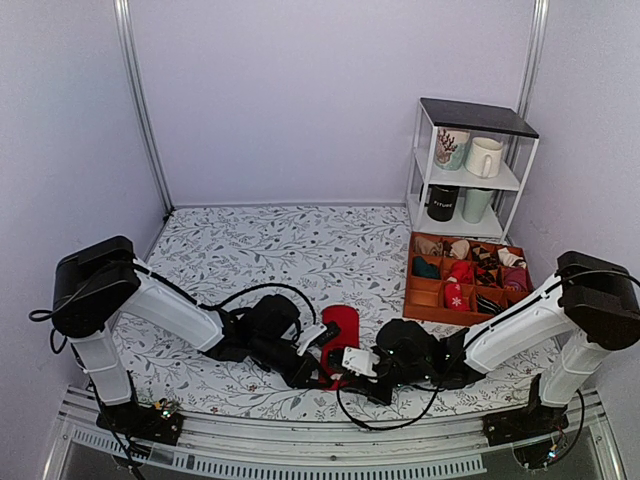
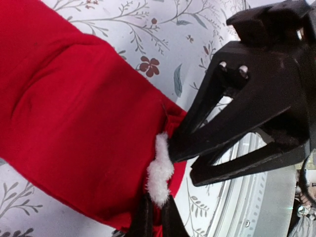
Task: Roll the socks
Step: Roll the sock at the center of the board.
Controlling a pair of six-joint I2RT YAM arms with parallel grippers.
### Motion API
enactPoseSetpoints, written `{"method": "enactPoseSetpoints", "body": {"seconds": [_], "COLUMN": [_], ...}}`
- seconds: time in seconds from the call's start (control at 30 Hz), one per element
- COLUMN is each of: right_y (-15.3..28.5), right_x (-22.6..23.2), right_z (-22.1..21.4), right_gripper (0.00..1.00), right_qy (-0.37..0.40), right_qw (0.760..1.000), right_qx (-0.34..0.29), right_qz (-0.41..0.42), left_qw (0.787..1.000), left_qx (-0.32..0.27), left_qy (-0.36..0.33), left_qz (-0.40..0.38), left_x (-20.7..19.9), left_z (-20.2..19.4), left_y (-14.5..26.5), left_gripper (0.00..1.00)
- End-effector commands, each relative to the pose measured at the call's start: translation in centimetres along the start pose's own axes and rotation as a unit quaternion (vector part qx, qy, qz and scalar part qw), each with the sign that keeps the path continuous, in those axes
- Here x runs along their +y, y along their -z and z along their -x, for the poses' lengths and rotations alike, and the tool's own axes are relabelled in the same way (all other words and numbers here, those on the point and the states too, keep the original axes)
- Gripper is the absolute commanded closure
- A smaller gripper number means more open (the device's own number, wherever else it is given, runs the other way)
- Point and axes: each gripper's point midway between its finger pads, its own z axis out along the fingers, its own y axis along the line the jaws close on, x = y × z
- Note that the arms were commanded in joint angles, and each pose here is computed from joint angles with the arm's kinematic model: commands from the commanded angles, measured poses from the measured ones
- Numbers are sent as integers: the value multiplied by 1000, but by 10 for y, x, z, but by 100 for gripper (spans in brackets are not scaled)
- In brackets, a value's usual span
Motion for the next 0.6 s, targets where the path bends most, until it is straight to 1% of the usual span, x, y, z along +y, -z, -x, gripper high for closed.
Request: {"method": "enactPoseSetpoints", "body": {"seconds": [0.0, 0.03, 0.07, 0.2, 0.27, 0.3, 0.4, 0.43, 0.47, 0.53, 0.57], "right_y": [-10, -11, -11, -9, -8, -7, -5, -4, -4, -3, -4], "right_x": [0, 0, 0, 7, 12, 13, 15, 16, 14, 20, 21], "right_z": [-38, -42, -46, -57, -62, -63, -63, -62, -62, -61, -64], "right_gripper": [84, 88, 91, 95, 96, 96, 96, 96, 96, 96, 96], "right_qy": [-39, -49, -58, -116, -146, -164, -230, -256, -279, -326, -344], "right_qw": [997, 996, 995, 989, 984, 981, 966, 958, 950, 929, 920], "right_qx": [71, 77, 82, 91, 97, 98, 103, 107, 110, 123, 132], "right_qz": [-11, -13, -13, -1, 8, 17, 55, 72, 86, 126, 134], "left_qw": [997, 998, 998, 997, 993, 990, 979, 974, 966, 945, 933], "left_qx": [60, 47, 35, -28, -64, -82, -133, -149, -165, -194, -208], "left_qy": [26, 14, 3, -46, -69, -84, -131, -151, -180, -248, -279], "left_qz": [42, 44, 45, 59, 70, 75, 81, 82, 83, 89, 91], "left_x": [24, 22, 20, 9, 5, 3, -6, -11, -20, -40, -50], "left_z": [-40, -33, -26, 6, 20, 26, 30, 31, 31, 29, 27], "left_y": [-1, 1, 3, 21, 34, 41, 60, 65, 68, 70, 69], "left_gripper": [99, 85, 78, 60, 56, 52, 49, 47, 44, 43, 43]}}
